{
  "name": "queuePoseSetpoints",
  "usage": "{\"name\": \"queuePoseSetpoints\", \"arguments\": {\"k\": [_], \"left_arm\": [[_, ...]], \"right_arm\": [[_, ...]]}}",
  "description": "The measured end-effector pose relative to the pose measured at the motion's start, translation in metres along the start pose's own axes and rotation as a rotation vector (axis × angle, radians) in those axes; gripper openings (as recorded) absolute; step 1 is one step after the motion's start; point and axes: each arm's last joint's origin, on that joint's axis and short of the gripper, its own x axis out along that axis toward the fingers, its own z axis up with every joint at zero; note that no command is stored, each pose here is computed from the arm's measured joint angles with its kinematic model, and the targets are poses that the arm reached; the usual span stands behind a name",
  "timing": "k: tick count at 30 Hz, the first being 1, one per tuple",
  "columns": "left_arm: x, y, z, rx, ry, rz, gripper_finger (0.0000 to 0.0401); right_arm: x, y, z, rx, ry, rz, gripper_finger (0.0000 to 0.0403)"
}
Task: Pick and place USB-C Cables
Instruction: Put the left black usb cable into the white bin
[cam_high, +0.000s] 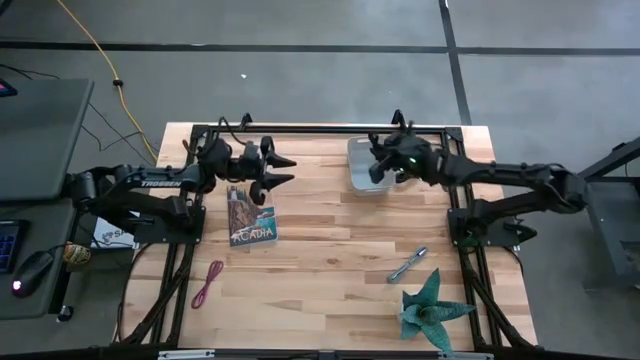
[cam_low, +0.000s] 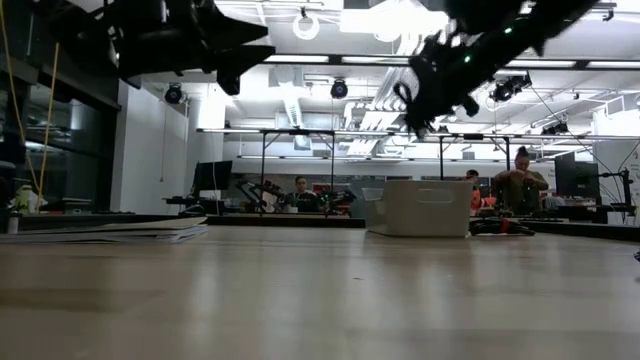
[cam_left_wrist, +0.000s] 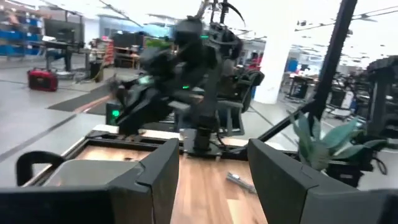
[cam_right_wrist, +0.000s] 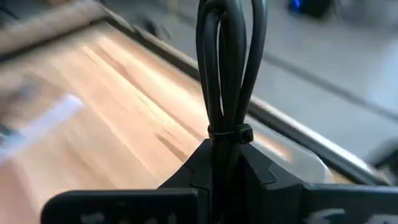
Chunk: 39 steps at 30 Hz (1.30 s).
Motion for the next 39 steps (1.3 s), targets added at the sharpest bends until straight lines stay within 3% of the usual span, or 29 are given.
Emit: {"name": "queuePoseSetpoints", "arguments": {"k": [7,12,18,25,39], "left_arm": [[0.007,-0.019,-0.002,-0.007,0.007,-0.085,0.017],[0.009,-0.024,-0.001,-0.007,-0.004,-0.106,0.017],[0.009,-0.024,-0.003,-0.013,0.008,-0.108,0.017],[0.009,-0.024,-0.003,-0.015,0.009,-0.108,0.017],[0.009,-0.024,-0.003,-0.015,0.01,-0.109,0.017]], "right_arm": [[0.052,-0.003,0.001,0.024,0.345,-0.038,0.0023],[0.083,0.002,-0.005,0.02,0.451,-0.029,0.0032],[0.108,0.007,-0.017,0.037,0.535,-0.054,0.0024],[0.119,0.002,-0.036,0.077,0.65,-0.107,0.0049],[0.12,0.0,-0.038,0.075,0.662,-0.106,0.007]]}}
